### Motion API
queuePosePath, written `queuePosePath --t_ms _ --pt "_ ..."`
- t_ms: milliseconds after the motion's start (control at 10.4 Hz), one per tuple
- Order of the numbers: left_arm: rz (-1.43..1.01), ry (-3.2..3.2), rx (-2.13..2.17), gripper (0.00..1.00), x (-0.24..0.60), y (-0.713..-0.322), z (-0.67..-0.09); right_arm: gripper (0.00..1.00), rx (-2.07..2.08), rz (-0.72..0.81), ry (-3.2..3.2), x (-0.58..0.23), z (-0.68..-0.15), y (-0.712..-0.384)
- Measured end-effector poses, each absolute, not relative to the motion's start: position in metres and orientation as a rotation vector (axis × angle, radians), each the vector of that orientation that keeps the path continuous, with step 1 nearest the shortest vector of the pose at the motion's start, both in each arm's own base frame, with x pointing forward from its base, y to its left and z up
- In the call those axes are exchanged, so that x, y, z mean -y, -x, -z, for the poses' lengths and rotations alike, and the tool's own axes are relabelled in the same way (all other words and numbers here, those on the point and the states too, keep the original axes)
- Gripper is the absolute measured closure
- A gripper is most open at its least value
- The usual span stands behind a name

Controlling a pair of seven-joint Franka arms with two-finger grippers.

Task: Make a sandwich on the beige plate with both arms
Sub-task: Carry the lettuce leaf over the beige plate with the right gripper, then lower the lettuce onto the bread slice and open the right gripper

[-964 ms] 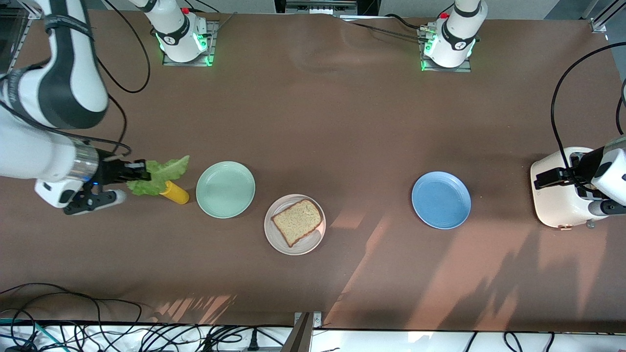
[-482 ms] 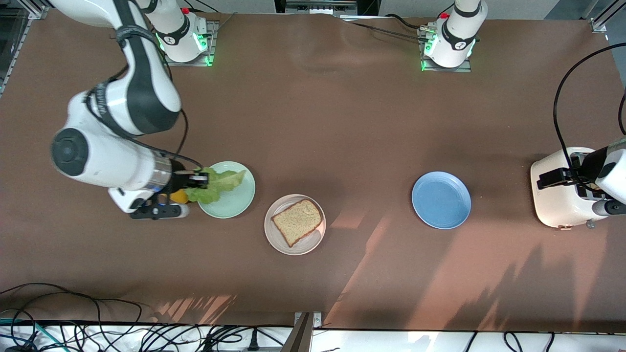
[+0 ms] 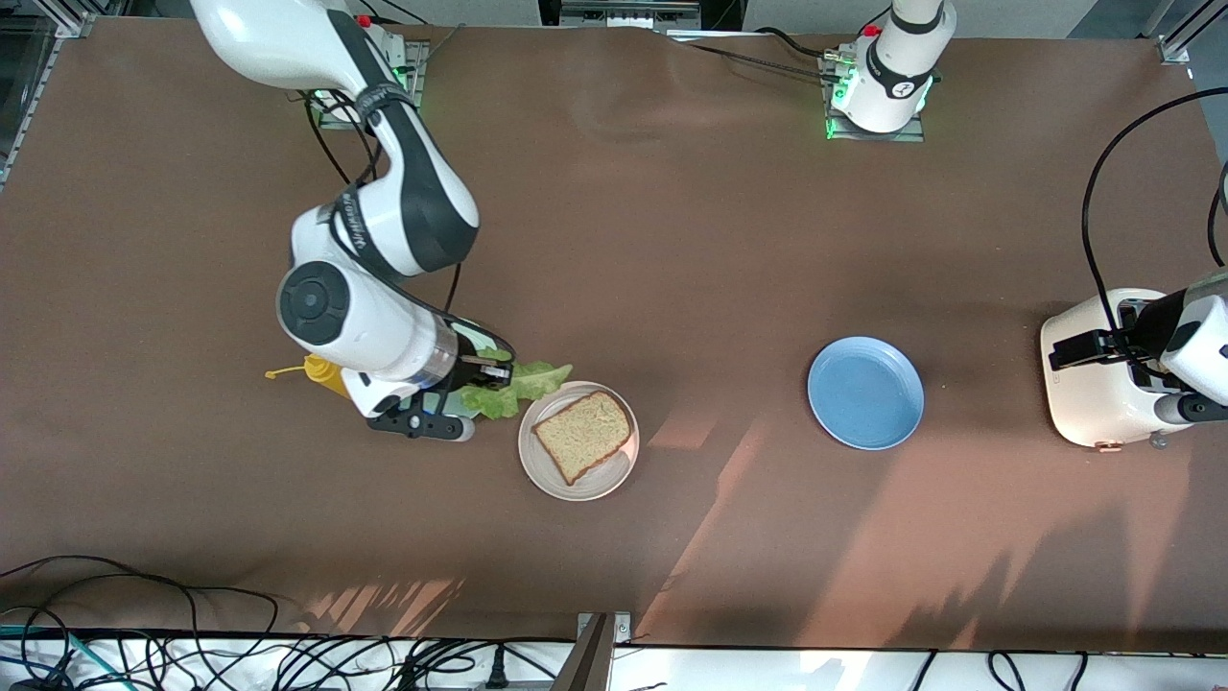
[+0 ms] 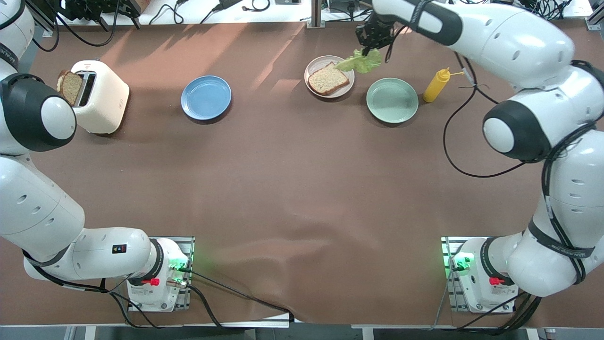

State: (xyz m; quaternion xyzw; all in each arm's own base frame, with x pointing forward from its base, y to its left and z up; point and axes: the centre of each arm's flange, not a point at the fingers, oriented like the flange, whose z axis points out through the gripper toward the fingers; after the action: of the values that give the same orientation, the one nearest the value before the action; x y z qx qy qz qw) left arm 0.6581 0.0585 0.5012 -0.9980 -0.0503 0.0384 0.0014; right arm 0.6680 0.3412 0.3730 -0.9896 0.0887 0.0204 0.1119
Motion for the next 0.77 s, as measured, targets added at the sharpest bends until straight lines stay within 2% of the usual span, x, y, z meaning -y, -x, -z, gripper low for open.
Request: queuePosePath --t_ms 386,771 --pt "-0.121 3.132 0.160 0.00 -0.059 -0.658 -0.501 0.96 -0.354 0.040 2.874 -0.392 -0.325 -0.671" --pt "-0.121 3.132 0.161 0.00 -0.060 -0.658 -0.501 0.96 -0.363 0.059 2.895 -0.411 -0.280 -0.666"
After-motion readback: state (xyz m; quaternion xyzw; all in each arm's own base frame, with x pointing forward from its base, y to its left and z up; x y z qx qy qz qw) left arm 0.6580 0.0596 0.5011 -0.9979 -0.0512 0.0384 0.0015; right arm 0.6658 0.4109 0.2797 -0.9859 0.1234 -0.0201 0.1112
